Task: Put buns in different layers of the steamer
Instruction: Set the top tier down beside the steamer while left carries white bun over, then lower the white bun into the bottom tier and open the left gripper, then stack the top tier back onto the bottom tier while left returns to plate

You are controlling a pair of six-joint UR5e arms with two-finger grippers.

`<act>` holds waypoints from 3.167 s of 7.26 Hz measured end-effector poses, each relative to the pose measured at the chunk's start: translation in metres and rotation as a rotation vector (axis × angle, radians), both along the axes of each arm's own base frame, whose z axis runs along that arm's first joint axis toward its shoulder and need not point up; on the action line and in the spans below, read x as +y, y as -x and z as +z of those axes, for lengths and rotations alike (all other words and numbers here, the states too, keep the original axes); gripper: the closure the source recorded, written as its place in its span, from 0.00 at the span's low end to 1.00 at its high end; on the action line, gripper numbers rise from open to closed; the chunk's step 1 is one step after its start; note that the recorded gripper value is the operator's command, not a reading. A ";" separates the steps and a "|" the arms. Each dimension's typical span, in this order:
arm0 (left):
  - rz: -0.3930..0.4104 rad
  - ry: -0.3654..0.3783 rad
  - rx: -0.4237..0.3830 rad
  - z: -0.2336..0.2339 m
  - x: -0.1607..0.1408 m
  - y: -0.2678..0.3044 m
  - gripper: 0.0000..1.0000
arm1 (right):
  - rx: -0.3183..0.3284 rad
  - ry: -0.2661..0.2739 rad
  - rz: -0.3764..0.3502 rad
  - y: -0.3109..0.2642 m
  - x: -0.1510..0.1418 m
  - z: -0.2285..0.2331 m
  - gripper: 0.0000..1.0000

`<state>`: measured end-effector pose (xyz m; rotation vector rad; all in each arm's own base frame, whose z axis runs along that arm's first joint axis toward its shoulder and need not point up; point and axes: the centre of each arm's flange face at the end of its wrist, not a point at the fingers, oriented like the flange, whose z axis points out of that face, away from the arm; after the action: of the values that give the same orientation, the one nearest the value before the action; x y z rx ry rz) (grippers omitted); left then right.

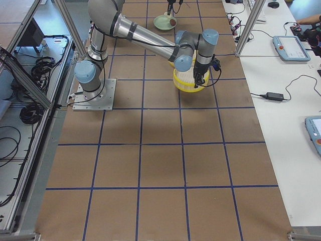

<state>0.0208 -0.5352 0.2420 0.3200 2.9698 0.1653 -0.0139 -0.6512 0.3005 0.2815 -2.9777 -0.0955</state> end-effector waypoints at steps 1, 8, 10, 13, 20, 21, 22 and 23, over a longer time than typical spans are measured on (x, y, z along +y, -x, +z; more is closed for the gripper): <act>-0.009 0.019 -0.006 0.020 -0.006 0.009 0.99 | 0.000 0.000 0.002 0.000 0.000 0.000 0.92; 0.286 0.204 0.401 0.097 -0.012 0.254 0.95 | -0.006 -0.006 -0.006 0.000 0.002 -0.003 0.92; 0.345 0.259 0.551 0.069 -0.035 0.283 0.64 | -0.005 -0.010 -0.011 0.000 0.003 -0.005 0.92; 0.444 0.267 0.642 0.045 -0.048 0.297 0.00 | -0.007 -0.008 -0.013 0.000 0.004 -0.005 0.92; 0.018 0.331 0.246 0.032 -0.053 0.199 0.00 | 0.004 0.012 -0.158 -0.083 0.017 0.012 0.91; -0.019 0.289 0.167 0.026 -0.042 0.162 0.00 | -0.004 0.019 -0.201 -0.105 0.020 0.012 0.91; -0.019 0.237 0.127 0.013 -0.024 0.125 0.00 | -0.023 0.027 -0.261 -0.136 0.025 0.013 0.91; -0.003 0.191 0.114 -0.001 0.000 0.097 0.01 | -0.034 0.036 -0.318 -0.175 0.033 0.013 0.91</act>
<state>-0.0757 -0.5356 0.2411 0.3190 3.0654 -0.1410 0.1609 -0.6179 0.3133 -0.1991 -3.0278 -0.0731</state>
